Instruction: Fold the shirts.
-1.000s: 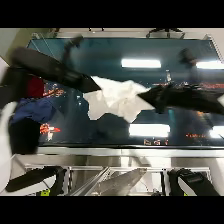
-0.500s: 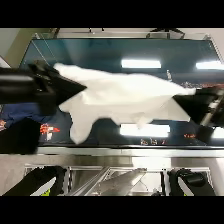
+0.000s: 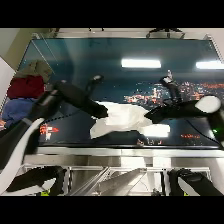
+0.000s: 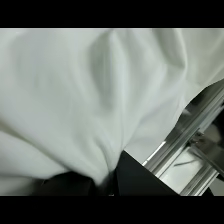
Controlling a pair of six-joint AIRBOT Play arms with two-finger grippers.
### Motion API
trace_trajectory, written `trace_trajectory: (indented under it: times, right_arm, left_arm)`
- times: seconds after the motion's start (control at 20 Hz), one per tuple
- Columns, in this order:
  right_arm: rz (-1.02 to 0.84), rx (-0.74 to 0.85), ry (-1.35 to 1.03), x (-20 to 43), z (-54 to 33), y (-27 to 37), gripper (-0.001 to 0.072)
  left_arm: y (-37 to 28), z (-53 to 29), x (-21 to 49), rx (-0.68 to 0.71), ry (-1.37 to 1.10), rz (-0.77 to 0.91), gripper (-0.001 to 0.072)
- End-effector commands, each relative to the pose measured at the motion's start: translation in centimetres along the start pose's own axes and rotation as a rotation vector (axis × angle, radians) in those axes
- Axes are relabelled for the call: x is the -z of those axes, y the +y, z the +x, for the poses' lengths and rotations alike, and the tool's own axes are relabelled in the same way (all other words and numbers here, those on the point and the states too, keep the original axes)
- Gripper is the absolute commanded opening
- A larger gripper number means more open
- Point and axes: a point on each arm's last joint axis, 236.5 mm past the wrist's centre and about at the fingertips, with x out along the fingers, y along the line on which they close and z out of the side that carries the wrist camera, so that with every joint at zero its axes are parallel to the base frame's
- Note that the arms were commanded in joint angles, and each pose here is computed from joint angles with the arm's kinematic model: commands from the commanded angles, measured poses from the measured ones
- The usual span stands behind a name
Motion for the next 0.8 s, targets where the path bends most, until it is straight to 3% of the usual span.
trace_trajectory:
  times: [0.0, 0.25, 0.3, 0.35, 0.4, 0.45, 0.75]
  right_arm:
    - [0.116, -0.013, 0.137, 2.9, 5.9, -4.2, 0.0026]
    - [0.128, 0.007, 0.164, 3.2, 8.3, -7.0, 0.0029]
    - [0.122, 0.015, 0.147, 2.5, 7.9, -7.2, 0.0036]
    - [0.12, 0.024, 0.121, 1.5, 7.3, -7.5, 0.0179]
    - [0.136, 0.037, 0.094, 0.5, 6.6, -7.9, 0.0404]
    - [0.138, 0.052, 0.067, -0.4, 5.8, -8.4, 0.0483]
    - [0.258, 0.149, -0.093, -1.9, -1.0, -12.9, 0.0482]
  left_arm:
    - [4.6, 6.6, 1.5, 0.0, 0.167, -0.052, 0.0016]
    - [9.3, 4.3, -2.8, 0.015, 0.148, -0.129, 0.002]
    - [10.1, 2.7, -3.5, 0.017, 0.131, -0.147, 0.0283]
    - [10.7, 1.3, -4.0, 0.016, 0.116, -0.18, 0.0712]
    - [11.2, -0.3, -4.3, 0.017, 0.107, -0.197, 0.0698]
    - [11.4, -1.7, -4.2, 0.019, 0.104, -0.204, 0.0698]
    - [10.8, -4.4, 2.3, 0.014, 0.103, -0.294, 0.0697]
